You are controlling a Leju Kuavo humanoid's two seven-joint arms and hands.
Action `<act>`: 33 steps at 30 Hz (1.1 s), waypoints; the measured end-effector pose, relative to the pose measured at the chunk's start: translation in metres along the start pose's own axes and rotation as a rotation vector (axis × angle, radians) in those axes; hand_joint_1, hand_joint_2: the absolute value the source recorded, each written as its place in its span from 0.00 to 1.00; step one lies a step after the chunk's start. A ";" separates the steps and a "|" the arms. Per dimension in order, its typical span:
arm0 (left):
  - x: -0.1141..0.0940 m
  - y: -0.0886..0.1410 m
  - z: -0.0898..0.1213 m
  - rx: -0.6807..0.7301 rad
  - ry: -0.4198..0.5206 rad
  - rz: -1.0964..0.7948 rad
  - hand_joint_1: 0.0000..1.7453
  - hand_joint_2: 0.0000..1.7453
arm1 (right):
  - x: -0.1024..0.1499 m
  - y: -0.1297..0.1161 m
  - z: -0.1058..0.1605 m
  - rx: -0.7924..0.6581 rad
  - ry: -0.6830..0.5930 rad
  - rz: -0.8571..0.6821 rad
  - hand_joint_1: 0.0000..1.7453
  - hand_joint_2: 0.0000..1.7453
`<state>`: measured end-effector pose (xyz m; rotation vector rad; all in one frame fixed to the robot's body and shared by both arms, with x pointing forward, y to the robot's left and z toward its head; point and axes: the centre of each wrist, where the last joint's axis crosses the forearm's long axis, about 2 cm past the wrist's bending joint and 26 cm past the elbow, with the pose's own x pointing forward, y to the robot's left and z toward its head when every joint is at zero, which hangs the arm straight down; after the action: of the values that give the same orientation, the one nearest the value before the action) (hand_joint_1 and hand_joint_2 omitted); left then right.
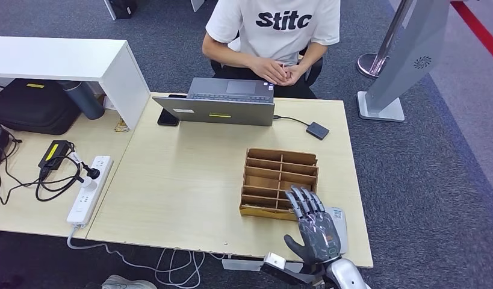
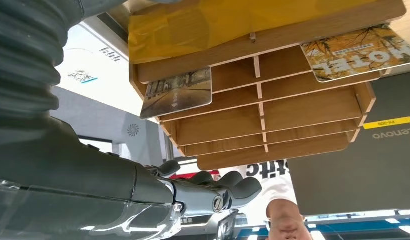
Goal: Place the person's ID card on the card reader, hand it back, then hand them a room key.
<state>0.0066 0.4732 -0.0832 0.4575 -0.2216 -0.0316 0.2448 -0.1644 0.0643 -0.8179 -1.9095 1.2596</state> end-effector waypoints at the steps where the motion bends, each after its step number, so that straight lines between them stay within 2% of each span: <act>1: 0.000 0.000 0.000 0.000 0.000 -0.001 0.00 1.00 | 0.000 0.000 0.000 -0.001 0.003 0.002 0.00 1.00; 16: -0.001 0.001 0.000 0.002 0.002 -0.009 0.00 1.00 | -0.001 -0.001 -0.005 -0.051 0.027 0.041 0.00 1.00; 27: -0.001 0.001 0.000 0.000 0.000 -0.025 0.00 1.00 | -0.002 0.004 -0.006 -0.025 0.055 0.057 0.00 1.00; 29: -0.001 0.001 0.000 0.000 -0.001 -0.027 0.00 1.00 | -0.002 0.005 -0.006 -0.017 0.061 0.058 0.19 1.00; 31: -0.001 0.001 0.000 0.000 -0.001 -0.027 0.00 1.00 | -0.002 0.007 -0.007 -0.009 0.067 0.059 0.55 1.00; 33: -0.001 0.001 0.000 0.000 -0.001 -0.027 0.00 1.00 | -0.003 0.008 -0.008 0.000 0.072 0.061 0.74 1.00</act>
<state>0.0059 0.4739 -0.0830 0.4605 -0.2162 -0.0587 0.2539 -0.1600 0.0587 -0.9155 -1.8403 1.2490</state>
